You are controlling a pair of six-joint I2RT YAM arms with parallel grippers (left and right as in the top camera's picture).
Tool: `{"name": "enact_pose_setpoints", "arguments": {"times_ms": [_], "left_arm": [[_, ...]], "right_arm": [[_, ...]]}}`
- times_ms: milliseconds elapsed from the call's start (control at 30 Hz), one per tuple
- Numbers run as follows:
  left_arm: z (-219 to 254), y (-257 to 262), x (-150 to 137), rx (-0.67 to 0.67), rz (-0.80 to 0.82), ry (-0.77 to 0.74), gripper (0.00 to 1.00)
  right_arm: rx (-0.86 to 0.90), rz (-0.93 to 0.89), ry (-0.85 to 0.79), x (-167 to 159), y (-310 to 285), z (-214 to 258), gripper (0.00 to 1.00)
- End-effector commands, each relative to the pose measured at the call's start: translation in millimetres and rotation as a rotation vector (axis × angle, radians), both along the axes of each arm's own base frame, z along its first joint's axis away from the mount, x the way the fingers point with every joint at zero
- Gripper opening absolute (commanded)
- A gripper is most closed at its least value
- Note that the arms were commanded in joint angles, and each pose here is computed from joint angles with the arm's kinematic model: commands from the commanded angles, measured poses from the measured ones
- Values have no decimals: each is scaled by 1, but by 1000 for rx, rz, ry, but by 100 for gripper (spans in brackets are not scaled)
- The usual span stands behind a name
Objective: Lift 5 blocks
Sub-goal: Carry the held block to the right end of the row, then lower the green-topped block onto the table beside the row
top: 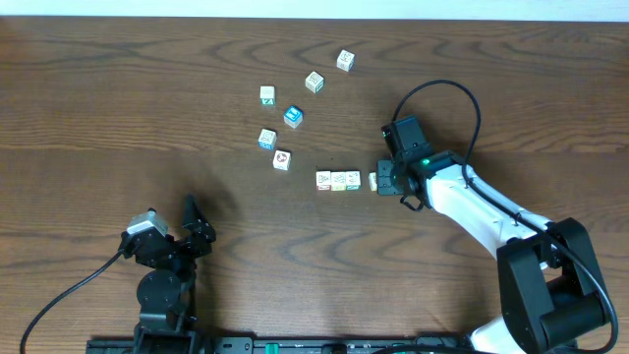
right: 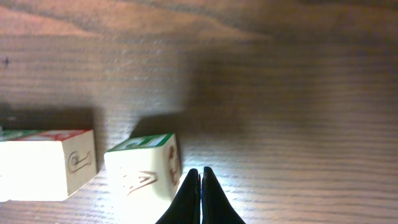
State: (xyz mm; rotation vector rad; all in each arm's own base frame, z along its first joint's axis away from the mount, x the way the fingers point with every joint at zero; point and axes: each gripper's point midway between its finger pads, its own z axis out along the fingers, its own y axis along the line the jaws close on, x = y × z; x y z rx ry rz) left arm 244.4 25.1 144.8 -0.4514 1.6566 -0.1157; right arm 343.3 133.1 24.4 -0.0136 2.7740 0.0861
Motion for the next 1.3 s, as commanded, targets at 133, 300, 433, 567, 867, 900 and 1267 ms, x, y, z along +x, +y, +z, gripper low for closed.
{"name": "enact_pose_setpoints", "arguments": {"times_ms": [133,300,433,567,867,900,1267], "left_arm": [[-18,5,-2,7,25,54,76],[-18,5,-2,7,25,54,77],[-18,5,-2,7,25,54,76],[-18,5,-2,7,25,54,77],[-18,5,-2,7,25,54,77],[-18,5,-2,7,25,54,77],[-18,5,-2,7,25,54,76]], "right_arm": [[11,-8,32,-11,4,-10,1],[34,3,39,-12,9,-10,1],[46,12,33,-12,14,-9,1],[54,28,28,-12,20,-9,1],[42,27,11,-9,19,-8,1],[37,25,8,-9,18,-8,1],[69,50,-31,0,26,-3,1]]}}
